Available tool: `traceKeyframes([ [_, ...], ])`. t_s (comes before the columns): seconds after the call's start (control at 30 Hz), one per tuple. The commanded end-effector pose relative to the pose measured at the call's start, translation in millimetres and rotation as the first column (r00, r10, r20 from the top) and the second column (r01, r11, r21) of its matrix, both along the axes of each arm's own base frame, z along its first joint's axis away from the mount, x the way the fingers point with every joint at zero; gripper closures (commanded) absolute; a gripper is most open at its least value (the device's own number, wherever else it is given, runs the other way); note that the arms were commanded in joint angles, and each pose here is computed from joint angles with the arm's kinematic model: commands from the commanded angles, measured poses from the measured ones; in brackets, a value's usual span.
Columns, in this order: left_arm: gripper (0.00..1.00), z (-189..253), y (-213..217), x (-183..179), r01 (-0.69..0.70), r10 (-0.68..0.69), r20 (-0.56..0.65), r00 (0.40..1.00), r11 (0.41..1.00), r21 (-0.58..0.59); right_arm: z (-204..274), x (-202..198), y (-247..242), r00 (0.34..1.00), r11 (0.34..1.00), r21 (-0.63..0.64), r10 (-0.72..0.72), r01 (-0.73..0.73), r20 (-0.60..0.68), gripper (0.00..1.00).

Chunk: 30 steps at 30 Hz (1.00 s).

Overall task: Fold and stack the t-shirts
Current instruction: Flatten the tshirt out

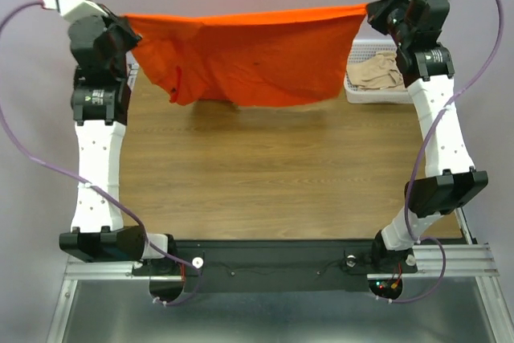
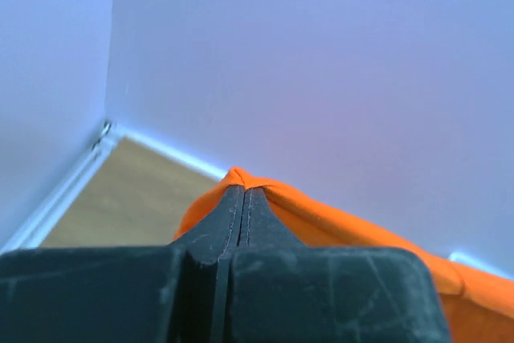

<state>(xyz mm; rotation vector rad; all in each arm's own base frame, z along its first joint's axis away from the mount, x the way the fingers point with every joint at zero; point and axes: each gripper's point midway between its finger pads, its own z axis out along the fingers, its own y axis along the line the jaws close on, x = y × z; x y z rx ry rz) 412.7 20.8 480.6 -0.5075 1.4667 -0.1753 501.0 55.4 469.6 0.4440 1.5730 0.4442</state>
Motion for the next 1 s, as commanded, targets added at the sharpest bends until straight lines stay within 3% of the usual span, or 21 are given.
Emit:
traceKeyframes([
  [0.0, 1.00, 116, 11, -49, -0.035, 0.022, 0.269, 0.963, 0.998, 0.045, 82, -23, -7, 0.980, 0.992, -0.126, 0.024, 0.002, 0.200, 0.99],
  [0.3, 1.00, 183, 10, -140, -0.080, 0.013, 0.468, 0.884, 0.989, 0.123, 138, -79, -12, 0.942, 0.968, -0.248, 0.059, 0.026, 0.331, 0.99],
  [0.47, 1.00, 194, 10, -149, -0.094, 0.011, 0.489, 0.872, 0.985, 0.146, 146, -85, -3, 0.930, 0.964, -0.266, 0.111, -0.015, 0.349, 0.99],
  [0.7, 1.00, 180, 8, -111, -0.074, -0.006, 0.445, 0.895, 0.984, 0.162, 132, -64, 5, 0.935, 0.954, -0.294, 0.150, -0.053, 0.320, 0.99],
  [0.97, 1.00, 143, -2, -33, 0.019, -0.075, 0.349, 0.934, 0.987, 0.161, 105, -20, 11, 0.949, 0.950, -0.302, 0.167, -0.082, 0.267, 0.99],
])
